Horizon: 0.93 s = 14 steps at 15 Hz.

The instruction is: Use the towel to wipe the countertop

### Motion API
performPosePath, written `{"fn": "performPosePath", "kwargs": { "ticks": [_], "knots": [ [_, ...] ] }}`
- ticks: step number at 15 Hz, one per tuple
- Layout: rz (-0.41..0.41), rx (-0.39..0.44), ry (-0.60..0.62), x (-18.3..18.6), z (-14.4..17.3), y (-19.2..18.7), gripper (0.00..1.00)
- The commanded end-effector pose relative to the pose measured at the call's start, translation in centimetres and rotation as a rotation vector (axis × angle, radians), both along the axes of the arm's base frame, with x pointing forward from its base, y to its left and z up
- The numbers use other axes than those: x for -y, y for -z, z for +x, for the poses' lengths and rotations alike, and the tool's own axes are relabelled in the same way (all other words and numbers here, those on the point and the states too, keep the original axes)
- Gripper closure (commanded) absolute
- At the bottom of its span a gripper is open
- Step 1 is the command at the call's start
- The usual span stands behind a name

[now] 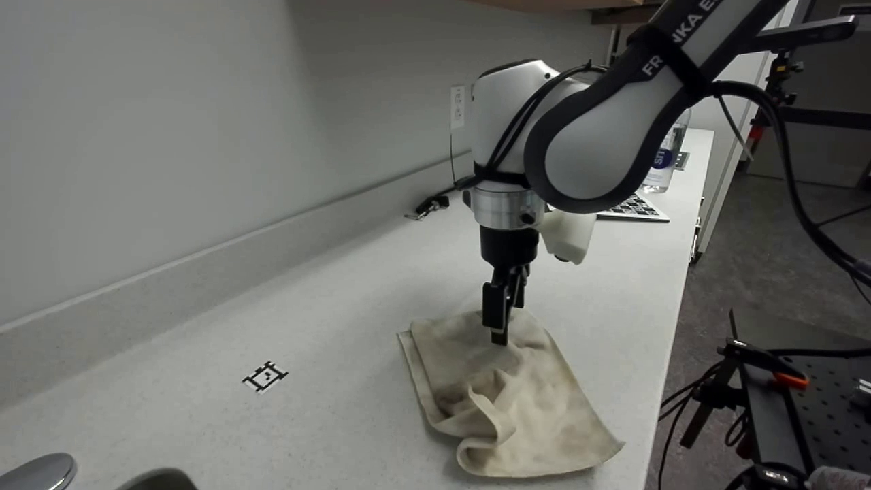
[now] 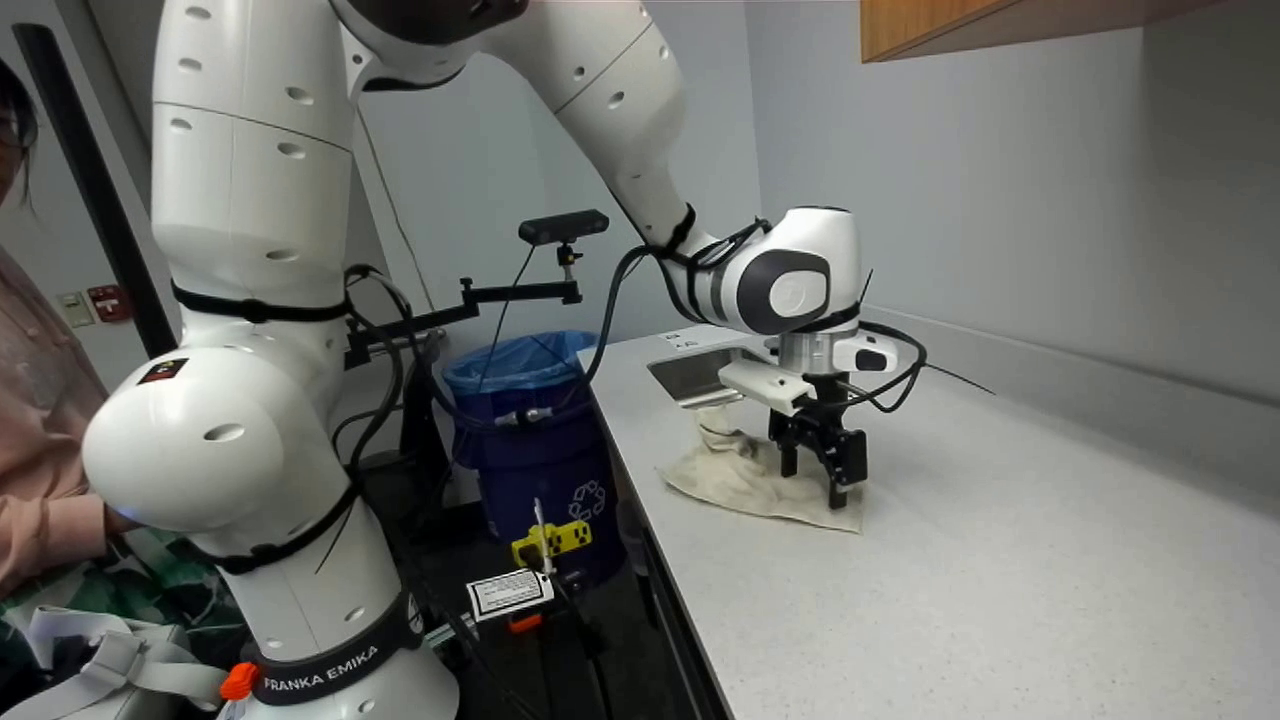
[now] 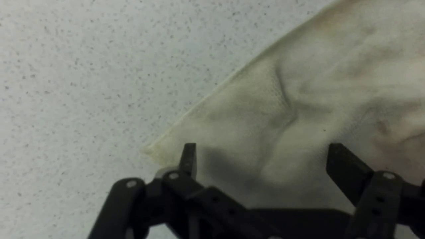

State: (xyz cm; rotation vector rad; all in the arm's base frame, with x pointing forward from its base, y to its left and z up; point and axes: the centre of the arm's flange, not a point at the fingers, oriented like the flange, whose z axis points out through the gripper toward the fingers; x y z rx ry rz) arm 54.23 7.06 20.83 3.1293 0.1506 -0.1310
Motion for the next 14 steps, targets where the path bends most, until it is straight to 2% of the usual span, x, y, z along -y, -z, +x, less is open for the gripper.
{"fn": "performPosePath", "kwargs": {
  "ticks": [1, 3, 4, 5, 7, 14],
  "knots": [
    [0.032, 0.016, 0.038, 1.4, -0.1, 1.0, 0.00],
    [0.046, 0.014, 0.061, 1.8, -0.1, 1.2, 0.00],
    [0.052, 0.010, 0.069, 1.9, -0.1, 1.4, 0.06],
    [0.056, 0.006, 0.075, 2.0, -0.1, 1.6, 0.27],
    [0.067, 0.010, 0.090, 2.2, 0.0, 1.5, 0.32],
    [0.106, 0.061, 0.125, 2.3, 0.6, -0.3, 0.85]
  ]
}}
